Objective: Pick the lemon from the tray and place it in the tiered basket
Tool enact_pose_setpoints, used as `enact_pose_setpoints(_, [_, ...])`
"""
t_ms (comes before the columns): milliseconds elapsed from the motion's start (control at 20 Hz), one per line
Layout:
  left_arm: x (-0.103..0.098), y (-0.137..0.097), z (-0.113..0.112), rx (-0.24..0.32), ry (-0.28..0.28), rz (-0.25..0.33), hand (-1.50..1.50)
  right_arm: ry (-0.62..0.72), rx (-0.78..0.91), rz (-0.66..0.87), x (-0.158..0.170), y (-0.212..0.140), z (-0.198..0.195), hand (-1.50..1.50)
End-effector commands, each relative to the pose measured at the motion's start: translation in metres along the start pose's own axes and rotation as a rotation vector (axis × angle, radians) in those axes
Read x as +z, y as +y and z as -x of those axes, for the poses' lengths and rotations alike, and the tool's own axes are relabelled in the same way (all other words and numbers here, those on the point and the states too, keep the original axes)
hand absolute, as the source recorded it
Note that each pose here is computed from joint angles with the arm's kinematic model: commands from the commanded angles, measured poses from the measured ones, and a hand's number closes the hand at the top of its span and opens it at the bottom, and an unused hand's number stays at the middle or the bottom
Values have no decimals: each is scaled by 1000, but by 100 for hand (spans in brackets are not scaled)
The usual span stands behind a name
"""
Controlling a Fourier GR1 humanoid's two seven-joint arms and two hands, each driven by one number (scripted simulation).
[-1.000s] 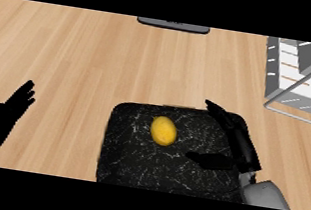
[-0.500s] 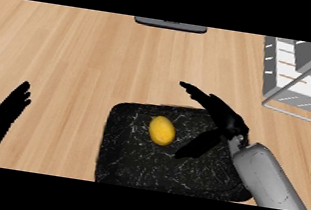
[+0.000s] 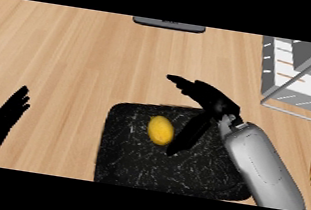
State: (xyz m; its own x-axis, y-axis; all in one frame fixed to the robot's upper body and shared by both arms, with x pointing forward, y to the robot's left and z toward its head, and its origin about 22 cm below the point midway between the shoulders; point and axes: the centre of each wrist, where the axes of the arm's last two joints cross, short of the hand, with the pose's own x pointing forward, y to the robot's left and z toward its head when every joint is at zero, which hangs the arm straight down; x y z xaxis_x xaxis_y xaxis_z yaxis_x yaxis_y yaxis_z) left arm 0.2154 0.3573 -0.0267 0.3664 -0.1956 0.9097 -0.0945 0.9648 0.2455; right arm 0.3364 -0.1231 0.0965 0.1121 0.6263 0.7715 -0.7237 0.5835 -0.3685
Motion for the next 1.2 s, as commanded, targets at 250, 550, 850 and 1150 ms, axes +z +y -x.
enact_pose_setpoints(250, [-1,13,3,0,9,2,0,163,85,-15,-1,-11,9,-150])
enact_pose_setpoints(550, [3,18,-23,-2,-21,-11,0,181,28,-44,1,2,33,-150])
enact_pose_setpoints(850, [-5,10,-19,-7,-11,-11,0,148,-7,-70,5,-22,56,-150])
enact_pose_setpoints(1150, [-12,8,1,5,-8,5,0,119,-22,-63,-14,5,62,-150])
